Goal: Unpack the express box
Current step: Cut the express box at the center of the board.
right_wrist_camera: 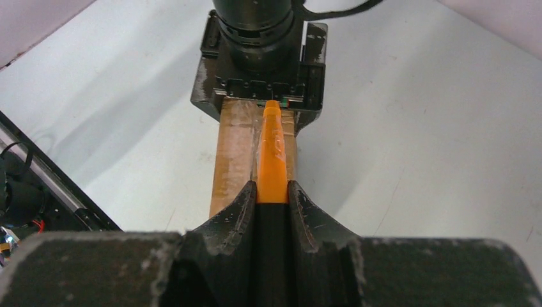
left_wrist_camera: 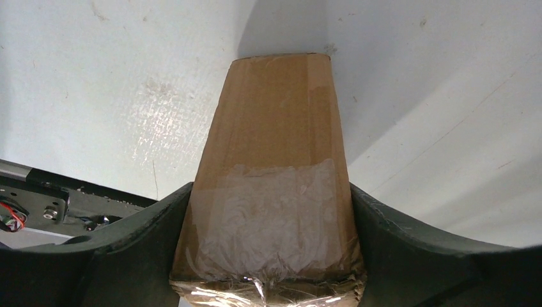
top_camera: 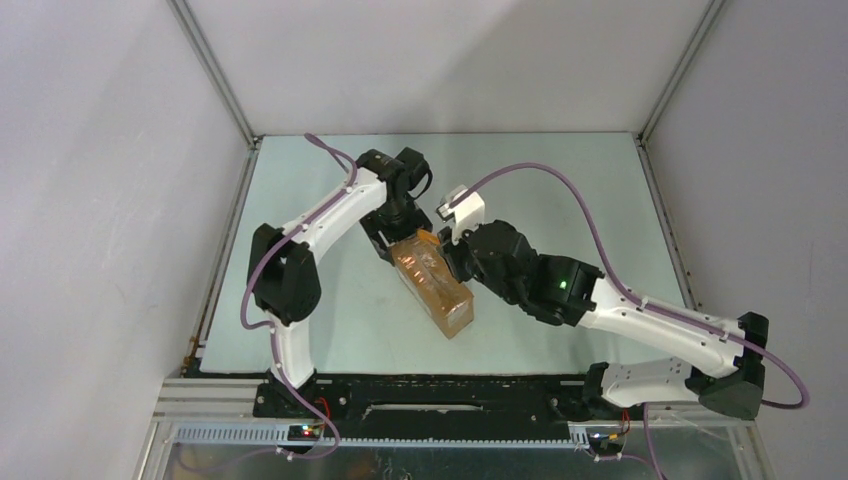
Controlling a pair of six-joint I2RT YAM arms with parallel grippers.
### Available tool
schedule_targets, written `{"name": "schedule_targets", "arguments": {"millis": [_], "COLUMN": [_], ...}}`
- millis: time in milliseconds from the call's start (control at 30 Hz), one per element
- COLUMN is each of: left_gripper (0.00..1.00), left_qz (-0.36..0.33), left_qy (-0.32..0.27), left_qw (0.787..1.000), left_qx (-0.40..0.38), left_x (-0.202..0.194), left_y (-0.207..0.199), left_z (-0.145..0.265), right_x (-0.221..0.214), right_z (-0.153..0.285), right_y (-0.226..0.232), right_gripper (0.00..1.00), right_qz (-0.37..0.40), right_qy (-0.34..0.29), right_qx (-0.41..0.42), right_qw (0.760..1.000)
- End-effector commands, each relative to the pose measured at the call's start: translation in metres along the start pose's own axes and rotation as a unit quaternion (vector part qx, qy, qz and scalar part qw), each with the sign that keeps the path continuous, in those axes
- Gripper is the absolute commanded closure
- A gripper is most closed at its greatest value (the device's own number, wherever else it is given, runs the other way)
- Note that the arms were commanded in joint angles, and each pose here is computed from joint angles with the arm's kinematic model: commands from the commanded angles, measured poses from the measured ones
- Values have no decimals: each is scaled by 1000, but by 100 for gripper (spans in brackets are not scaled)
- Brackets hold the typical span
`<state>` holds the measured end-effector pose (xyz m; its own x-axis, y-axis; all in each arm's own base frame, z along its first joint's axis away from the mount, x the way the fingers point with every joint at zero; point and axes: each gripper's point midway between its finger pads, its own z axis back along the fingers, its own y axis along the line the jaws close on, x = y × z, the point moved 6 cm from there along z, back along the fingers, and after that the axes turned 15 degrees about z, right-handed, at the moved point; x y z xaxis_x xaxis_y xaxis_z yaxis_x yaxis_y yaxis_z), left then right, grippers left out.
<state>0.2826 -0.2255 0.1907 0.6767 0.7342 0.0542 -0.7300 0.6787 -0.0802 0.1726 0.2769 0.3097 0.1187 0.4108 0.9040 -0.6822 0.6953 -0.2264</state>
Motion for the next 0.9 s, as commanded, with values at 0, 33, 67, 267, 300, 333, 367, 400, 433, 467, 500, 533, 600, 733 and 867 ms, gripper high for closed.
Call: {"name": "schedule_targets", "arguments": {"millis": [0, 33, 67, 267, 300, 333, 367, 400, 433, 467, 500, 533, 600, 733, 867], "left_gripper": [20, 20, 20, 20, 20, 20, 20, 20, 20, 20, 20, 20, 20, 20, 20], "left_qz": [-1, -1, -1, -5, -5, -6, -6, -6, -6, -5, -5, -5, -6, -6, -6], "left_qy": [3, 4, 5, 8, 8, 8, 9, 9, 8, 9, 8, 8, 8, 8, 8], "left_qw": [999, 999, 999, 999, 999, 999, 999, 999, 999, 999, 999, 999, 999, 999, 999], "left_qx": [-36, -36, -37, -37, -38, -38, -37, -38, -37, -37, -38, -37, -36, -37, -38], "left_x": [-3, -3, -4, -5, -5, -4, -5, -5, -5, -4, -4, -4, -5, -4, -4], "left_y": [1, 1, 1, 1, 1, 1, 1, 1, 0, 0, 0, 0, 1, 0, 1], "left_z": [18, 18, 18, 18, 19, 19, 18, 18, 18, 18, 18, 18, 18, 18, 19], "right_x": [25, 24, 23, 14, 12, 10, 10, 9, 9, 9, 8, 6, 4, 1, 0], "right_z": [5, 4, 3, -4, -4, -5, -5, -6, -6, -6, -7, -7, -8, -8, -9], "right_y": [6, 10, 13, 23, 24, 25, 25, 25, 26, 27, 27, 28, 29, 30, 33], "right_gripper": [100, 100, 100, 100, 100, 100, 100, 100, 100, 100, 100, 100, 100, 100, 100], "right_qz": [17, 24, 30, 54, 57, 60, 61, 62, 63, 65, 66, 68, 70, 70, 70], "right_qy": [-32, -29, -26, -4, 0, 3, 5, 6, 5, 6, 9, 11, 18, 25, 26], "right_qx": [-4, -1, -2, -10, -13, -14, -16, -15, -15, -13, -14, -12, -10, -6, -3], "right_qw": [999, 999, 999, 998, 998, 998, 998, 998, 998, 998, 998, 998, 997, 997, 997]}}
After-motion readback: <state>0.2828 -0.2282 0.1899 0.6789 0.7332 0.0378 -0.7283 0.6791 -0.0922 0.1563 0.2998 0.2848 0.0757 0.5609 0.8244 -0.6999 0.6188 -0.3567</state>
